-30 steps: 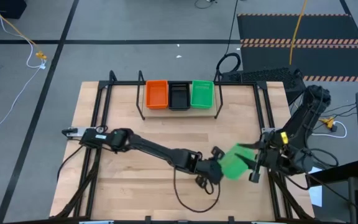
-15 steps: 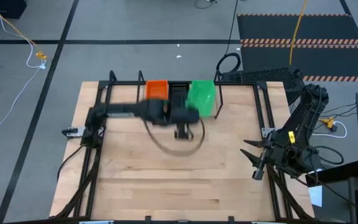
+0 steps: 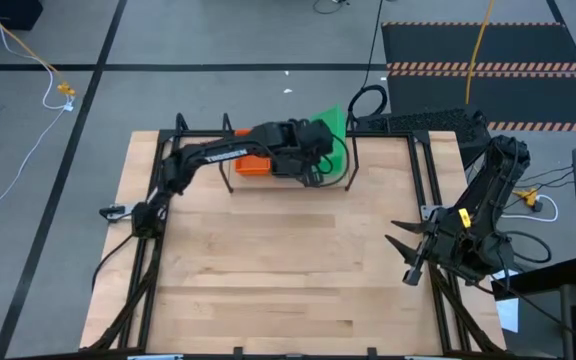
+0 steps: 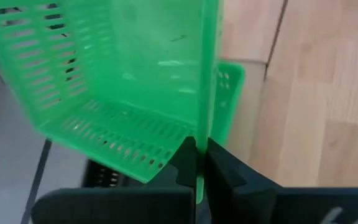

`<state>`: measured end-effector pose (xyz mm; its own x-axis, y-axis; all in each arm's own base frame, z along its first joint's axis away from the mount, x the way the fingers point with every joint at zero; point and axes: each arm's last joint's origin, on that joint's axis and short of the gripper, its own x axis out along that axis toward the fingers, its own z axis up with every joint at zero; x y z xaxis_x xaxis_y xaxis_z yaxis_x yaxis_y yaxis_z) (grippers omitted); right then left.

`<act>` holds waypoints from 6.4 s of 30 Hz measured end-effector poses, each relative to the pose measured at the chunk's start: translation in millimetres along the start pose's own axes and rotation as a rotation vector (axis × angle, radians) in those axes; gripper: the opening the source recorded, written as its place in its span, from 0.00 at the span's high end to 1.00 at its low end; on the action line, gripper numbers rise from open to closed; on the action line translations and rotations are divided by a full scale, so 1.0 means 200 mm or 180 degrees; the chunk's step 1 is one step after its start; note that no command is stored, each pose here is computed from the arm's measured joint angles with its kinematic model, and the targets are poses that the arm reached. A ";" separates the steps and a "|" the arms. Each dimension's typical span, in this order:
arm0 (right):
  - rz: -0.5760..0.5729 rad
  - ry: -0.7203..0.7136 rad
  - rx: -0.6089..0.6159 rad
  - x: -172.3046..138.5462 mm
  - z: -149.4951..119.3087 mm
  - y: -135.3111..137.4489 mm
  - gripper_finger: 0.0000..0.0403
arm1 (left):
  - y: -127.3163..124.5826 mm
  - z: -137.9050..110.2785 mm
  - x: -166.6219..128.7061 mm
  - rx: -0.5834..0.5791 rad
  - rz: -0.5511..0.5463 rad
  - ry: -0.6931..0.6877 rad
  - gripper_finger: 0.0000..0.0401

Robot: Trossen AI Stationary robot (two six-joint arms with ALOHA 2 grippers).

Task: Stack baskets on shelf by color
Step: Stack the green basket on top of the green baskets on the shelf, then return to Home Position

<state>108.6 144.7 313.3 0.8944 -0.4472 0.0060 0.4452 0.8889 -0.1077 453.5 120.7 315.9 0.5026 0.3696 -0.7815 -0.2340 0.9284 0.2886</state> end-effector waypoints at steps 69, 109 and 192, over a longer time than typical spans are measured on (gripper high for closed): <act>-0.0059 0.0025 0.0075 0.00 0.00 0.00 0.62 | -0.13 -0.03 0.17 0.0574 0.0509 0.0226 0.88; -0.0056 0.0024 0.0070 0.00 0.00 0.00 0.62 | -0.30 -0.08 0.21 0.0830 0.0779 0.0353 0.56; 0.1194 -0.0992 0.0148 0.22 -0.65 -0.55 0.62 | -0.37 -1.90 -0.54 -0.1290 -0.0010 -0.2977 0.56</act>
<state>92.8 15.3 195.3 0.9606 -0.0505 0.2735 0.0848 0.9897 -0.1150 99.8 -2.8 169.2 0.9120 0.4099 0.0135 -0.4085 0.9109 -0.0575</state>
